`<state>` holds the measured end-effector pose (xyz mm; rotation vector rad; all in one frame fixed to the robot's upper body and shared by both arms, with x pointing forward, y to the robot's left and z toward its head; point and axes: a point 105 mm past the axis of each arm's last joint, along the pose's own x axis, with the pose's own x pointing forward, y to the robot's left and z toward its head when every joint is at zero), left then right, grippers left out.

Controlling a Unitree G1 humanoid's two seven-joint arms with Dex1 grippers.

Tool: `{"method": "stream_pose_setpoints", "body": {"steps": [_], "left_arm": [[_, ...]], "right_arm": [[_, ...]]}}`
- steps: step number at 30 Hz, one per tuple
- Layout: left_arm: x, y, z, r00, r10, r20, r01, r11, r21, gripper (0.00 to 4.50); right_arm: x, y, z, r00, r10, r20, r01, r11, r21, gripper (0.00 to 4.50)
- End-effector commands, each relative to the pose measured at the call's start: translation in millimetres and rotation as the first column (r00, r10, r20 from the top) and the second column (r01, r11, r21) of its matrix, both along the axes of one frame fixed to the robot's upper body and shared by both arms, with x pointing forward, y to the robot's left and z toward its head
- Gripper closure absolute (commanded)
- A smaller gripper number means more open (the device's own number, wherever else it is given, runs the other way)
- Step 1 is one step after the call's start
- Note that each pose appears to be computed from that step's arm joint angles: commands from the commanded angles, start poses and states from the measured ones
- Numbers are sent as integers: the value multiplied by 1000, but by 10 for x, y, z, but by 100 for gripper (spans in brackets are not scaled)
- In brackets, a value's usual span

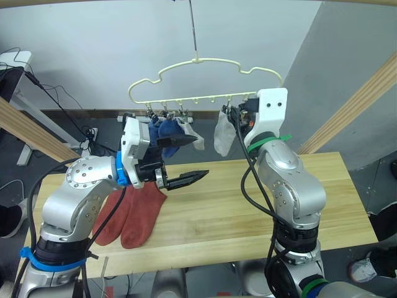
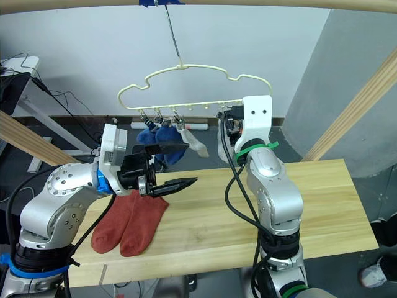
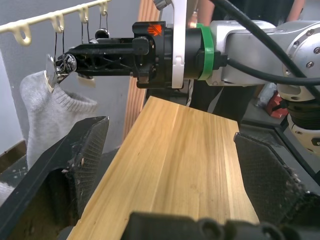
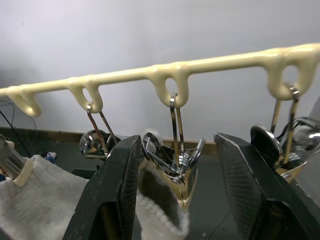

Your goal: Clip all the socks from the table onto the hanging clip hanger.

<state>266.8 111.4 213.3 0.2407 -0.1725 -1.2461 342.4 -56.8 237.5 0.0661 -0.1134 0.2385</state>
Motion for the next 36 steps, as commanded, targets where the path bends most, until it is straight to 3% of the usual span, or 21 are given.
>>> {"method": "stream_pose_setpoints", "body": {"steps": [1,36], "left_arm": [[-26,-22,56,999,-18,38,18,1000,-2,6],[-21,-45,44,999,-25,34,25,1000,-3,6]], "right_arm": [[-107,4,110,999,3,37,-4,999,32,208],[-120,190,202,998,20,66,-27,994,109,208]]}}
